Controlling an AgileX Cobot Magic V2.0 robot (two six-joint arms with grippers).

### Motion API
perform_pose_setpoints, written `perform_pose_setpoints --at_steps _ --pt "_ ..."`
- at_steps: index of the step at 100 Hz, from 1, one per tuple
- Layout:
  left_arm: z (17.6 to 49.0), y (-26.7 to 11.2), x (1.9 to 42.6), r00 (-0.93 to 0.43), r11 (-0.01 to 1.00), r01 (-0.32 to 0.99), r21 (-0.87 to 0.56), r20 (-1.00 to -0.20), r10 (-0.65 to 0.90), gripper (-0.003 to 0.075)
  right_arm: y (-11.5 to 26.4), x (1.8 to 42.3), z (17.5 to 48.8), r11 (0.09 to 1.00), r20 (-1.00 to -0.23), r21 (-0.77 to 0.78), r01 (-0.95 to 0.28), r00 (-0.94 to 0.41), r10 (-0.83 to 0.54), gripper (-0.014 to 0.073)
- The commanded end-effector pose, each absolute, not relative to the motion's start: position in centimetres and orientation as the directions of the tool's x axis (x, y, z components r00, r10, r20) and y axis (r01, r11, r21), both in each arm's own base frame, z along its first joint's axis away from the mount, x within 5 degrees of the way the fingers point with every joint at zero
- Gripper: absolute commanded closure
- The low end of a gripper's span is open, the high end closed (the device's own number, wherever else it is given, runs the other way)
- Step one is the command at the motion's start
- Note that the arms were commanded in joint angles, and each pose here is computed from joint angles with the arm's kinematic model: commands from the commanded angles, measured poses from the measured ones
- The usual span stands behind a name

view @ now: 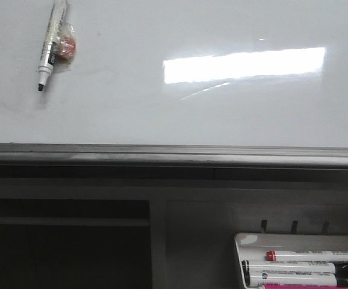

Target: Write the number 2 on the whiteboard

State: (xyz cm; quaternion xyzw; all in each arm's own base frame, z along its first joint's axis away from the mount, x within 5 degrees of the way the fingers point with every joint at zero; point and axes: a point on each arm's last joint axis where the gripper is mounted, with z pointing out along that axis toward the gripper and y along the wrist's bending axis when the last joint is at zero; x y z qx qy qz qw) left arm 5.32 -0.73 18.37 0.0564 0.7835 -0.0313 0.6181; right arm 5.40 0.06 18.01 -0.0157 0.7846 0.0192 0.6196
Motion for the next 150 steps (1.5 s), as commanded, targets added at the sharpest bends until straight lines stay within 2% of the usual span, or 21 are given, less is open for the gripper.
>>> perform_pose_setpoints --at_steps 1,77,86,91,93,94,98,105,111,114,121,133,140,146,150 --pt "18.7 -0.7 5.3 -0.152 0.993 0.118 0.006 -0.988 0.024 0.0741 0.1 5.4 17.5 0.999 -0.977 0.001 -0.050 -0.213 -0.010 0.0666" --pt "19.0 -0.7 5.3 -0.119 0.993 0.116 0.004 -0.993 0.018 0.0741 0.1 5.4 17.5 0.999 -0.977 0.001 -0.050 -0.211 -0.010 0.0666" --pt "19.5 -0.8 5.4 -0.078 0.987 0.123 -0.100 -0.993 -0.091 0.0741 0.1 5.4 17.7 0.999 -0.981 0.002 -0.054 -0.192 -0.008 0.0666" --pt "19.9 -1.0 5.4 -0.060 0.953 0.134 -0.270 -0.963 -0.264 0.0741 0.2 5.5 18.2 0.998 -0.990 0.005 -0.065 -0.141 -0.005 0.0666" --pt "20.1 -1.1 5.4 -0.064 0.909 0.142 -0.392 -0.920 -0.387 0.0741 0.2 5.5 18.3 0.998 -0.993 0.009 -0.069 -0.121 0.001 0.0666" --pt "20.1 -1.0 5.4 -0.059 0.909 0.141 -0.392 -0.920 -0.387 0.0741 0.3 5.5 18.6 0.997 -0.995 0.012 -0.075 -0.097 0.005 0.0666" --pt "20.4 -1.1 5.4 -0.067 0.808 0.149 -0.570 -0.821 -0.567 0.0741 0.5 5.6 19.3 0.994 -0.998 0.062 -0.095 -0.020 0.060 0.0666" --pt "20.6 -1.2 5.3 -0.091 0.671 0.151 -0.726 -0.686 -0.722 0.0741 0.6 5.5 20.7 0.972 -0.971 0.193 -0.135 0.113 0.208 0.0666" --pt "20.7 -1.2 5.3 -0.108 0.573 0.151 -0.805 -0.590 -0.800 0.0741 0.4 5.3 21.6 0.938 -0.921 0.308 -0.161 0.196 0.336 0.0666" --pt "20.8 -1.3 5.3 -0.117 0.521 0.150 -0.840 -0.539 -0.835 0.0741 0.3 5.3 21.8 0.913 -0.893 0.373 -0.167 0.203 0.402 0.0666" --pt "20.8 -1.3 5.3 -0.128 0.462 0.148 -0.874 -0.480 -0.868 0.0741 0.0 5.3 21.8 0.847 -0.827 0.504 -0.172 0.189 0.530 0.0666" --pt "21.0 -1.5 5.2 -0.146 0.456 0.158 -0.876 -0.477 -0.867 0.0741 -0.4 5.3 21.8 0.691 -0.669 0.701 -0.176 0.176 0.723 0.0666" --pt "21.8 -1.7 5.0 -0.155 0.468 0.185 -0.864 -0.496 -0.854 0.0741 -0.7 5.2 22.1 0.623 -0.594 0.761 -0.182 0.189 0.782 0.0666" --pt "23.3 -1.7 4.7 -0.128 0.509 0.221 -0.832 -0.542 -0.830 0.0741 -0.4 5.1 22.9 0.626 -0.605 0.754 -0.199 0.163 0.780 0.0666" --pt "24.3 -1.7 4.6 -0.105 0.578 0.243 -0.779 -0.613 -0.783 0.0741 0.0 4.9 23.6 0.651 -0.640 0.729 -0.209 0.127 0.758 0.0665"
